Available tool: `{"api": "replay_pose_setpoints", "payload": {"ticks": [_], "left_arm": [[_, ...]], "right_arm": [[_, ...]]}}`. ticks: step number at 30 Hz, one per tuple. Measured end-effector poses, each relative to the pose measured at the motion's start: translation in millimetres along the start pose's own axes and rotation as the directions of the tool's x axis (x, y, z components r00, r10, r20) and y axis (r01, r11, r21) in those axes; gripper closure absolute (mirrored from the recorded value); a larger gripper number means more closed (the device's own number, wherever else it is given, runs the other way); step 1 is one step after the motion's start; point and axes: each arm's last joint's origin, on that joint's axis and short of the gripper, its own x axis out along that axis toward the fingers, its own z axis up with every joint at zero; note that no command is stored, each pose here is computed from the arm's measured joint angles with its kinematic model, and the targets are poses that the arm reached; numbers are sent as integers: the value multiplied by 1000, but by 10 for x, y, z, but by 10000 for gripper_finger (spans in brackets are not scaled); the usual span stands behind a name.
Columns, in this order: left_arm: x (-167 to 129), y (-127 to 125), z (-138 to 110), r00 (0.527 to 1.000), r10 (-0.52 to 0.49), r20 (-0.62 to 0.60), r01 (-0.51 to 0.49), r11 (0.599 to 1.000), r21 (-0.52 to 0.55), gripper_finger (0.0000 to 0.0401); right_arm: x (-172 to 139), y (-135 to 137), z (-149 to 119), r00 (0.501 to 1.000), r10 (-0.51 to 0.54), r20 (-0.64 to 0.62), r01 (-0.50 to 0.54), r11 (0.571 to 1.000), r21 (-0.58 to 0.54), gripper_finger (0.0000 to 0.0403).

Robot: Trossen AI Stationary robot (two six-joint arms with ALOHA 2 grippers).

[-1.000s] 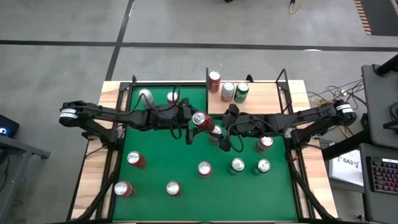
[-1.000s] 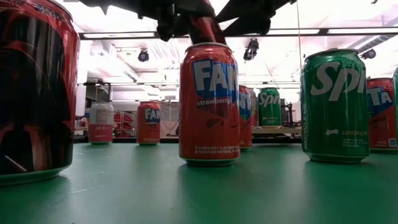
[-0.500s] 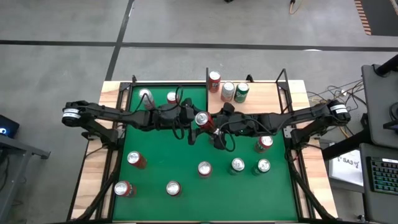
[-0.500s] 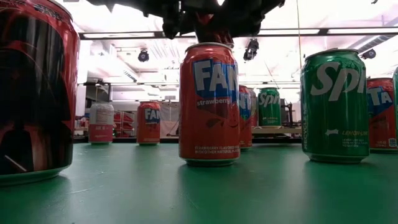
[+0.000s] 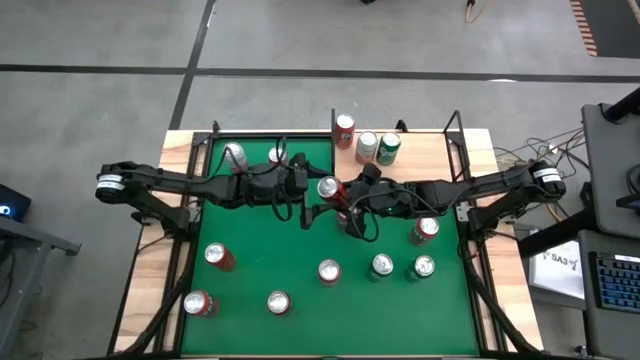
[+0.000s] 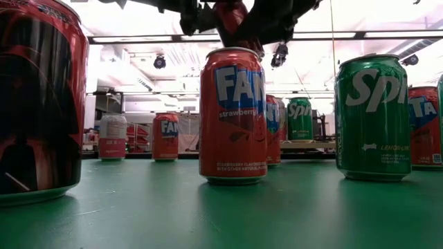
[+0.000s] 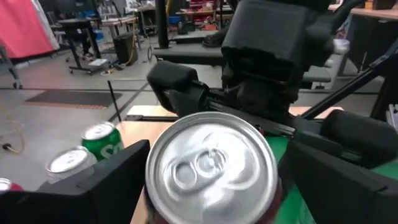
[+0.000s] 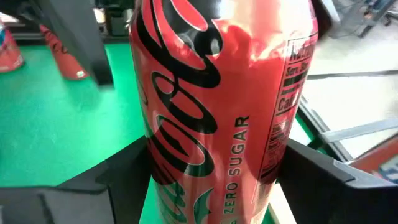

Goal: Place canned beverage on shelf
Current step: Put the top red/black soda can on the shelf

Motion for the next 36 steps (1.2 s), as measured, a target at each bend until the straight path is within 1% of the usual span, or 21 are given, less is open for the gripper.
{"api": "replay_pose_setpoints", "payload": {"ticks": [4,9,11,15,19,23,25,27,29,30,32,36], "left_arm": [[-86,16,74,1000,6,15,-7,1000,24,47],[-200,19,171,999,-11,41,9,998,56,48],[-243,31,201,999,-8,47,5,998,67,48],[-320,45,245,999,-2,48,-2,996,86,47],[-357,50,273,998,-2,57,-4,996,92,47],[-375,54,289,998,-1,63,-5,996,92,47],[-378,55,288,998,0,61,-6,994,106,47],[-379,55,288,998,0,60,-7,992,122,47],[-379,56,287,998,0,59,-8,991,134,47],[-380,58,287,998,0,59,-9,990,141,47],[-380,58,285,998,1,58,-10,988,151,47],[-379,64,285,998,5,57,-15,985,171,47]], "right_arm": [[-77,-59,-39,999,-42,2,42,999,15,121],[-230,-185,-138,982,-190,10,189,980,63,121],[-287,-226,-211,973,-230,5,229,970,81,121],[-407,-335,-381,963,-270,0,267,954,138,121],[-537,-479,-591,939,-343,-5,335,915,227,121],[-661,-590,-832,910,-414,-9,396,864,311,121],[-713,-633,-956,887,-461,-10,434,828,355,121],[-755,-669,-1092,848,-530,-14,492,777,394,121],[-789,-700,-1229,794,-608,-17,549,704,451,121],[-799,-711,-1300,777,-629,-22,563,680,470,121],[-807,-728,-1419,764,-645,-32,565,644,516,121],[-788,-741,-1591,759,-649,-57,555,598,578,121]]}}
